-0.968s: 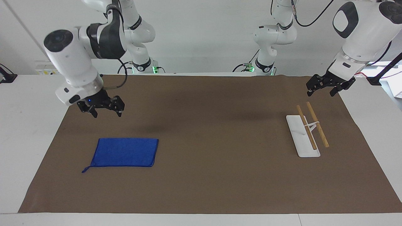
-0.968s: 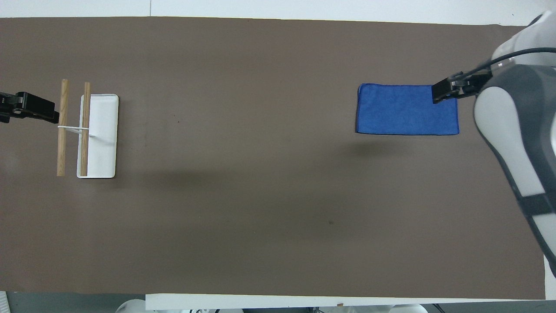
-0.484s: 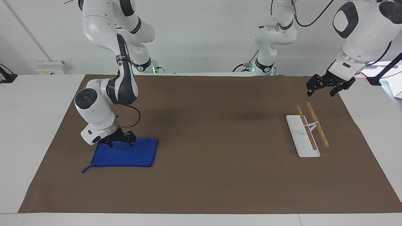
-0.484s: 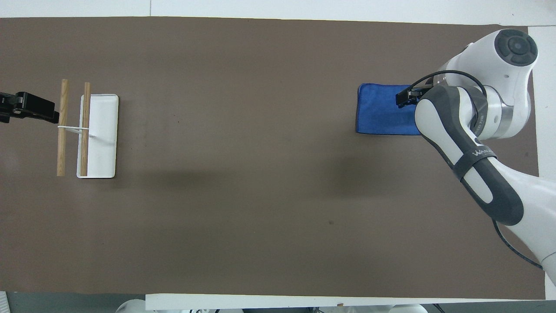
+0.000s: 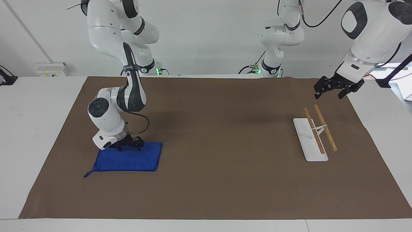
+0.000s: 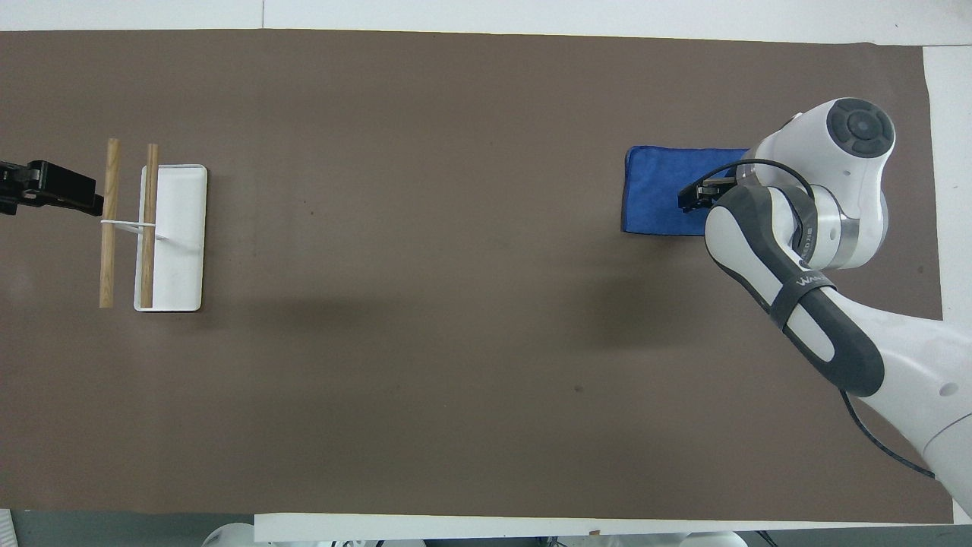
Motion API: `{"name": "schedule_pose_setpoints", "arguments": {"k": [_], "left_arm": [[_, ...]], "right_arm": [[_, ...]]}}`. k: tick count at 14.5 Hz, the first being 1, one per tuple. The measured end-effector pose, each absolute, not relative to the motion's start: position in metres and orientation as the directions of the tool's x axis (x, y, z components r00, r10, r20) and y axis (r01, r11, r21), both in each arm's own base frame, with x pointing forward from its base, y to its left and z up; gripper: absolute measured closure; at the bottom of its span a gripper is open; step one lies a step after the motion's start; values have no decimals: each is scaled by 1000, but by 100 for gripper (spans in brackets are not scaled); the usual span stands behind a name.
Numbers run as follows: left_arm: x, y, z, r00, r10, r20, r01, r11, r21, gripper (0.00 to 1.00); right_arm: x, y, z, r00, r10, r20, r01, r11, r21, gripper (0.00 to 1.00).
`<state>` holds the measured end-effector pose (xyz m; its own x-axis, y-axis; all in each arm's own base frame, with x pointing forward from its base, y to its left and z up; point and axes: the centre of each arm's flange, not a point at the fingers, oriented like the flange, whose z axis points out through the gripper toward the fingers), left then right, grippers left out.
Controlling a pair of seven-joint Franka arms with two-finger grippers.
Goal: Right arm passes towel to left arm to hang
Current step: 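Reach the right gripper down onto the blue towel's near edge, then close the right gripper on the blue towel and lift it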
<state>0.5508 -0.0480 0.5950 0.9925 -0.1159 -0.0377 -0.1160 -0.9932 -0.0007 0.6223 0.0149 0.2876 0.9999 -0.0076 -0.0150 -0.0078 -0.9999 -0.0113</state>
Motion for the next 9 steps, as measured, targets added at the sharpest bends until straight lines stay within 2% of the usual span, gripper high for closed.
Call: {"name": "schedule_pose_setpoints", "arguments": {"k": [9], "left_arm": [[551, -48, 595, 993, -116, -38, -116, -993, -1, 0]], "right_arm": [[617, 15, 281, 998, 54, -43, 54, -999, 1, 0]]}}
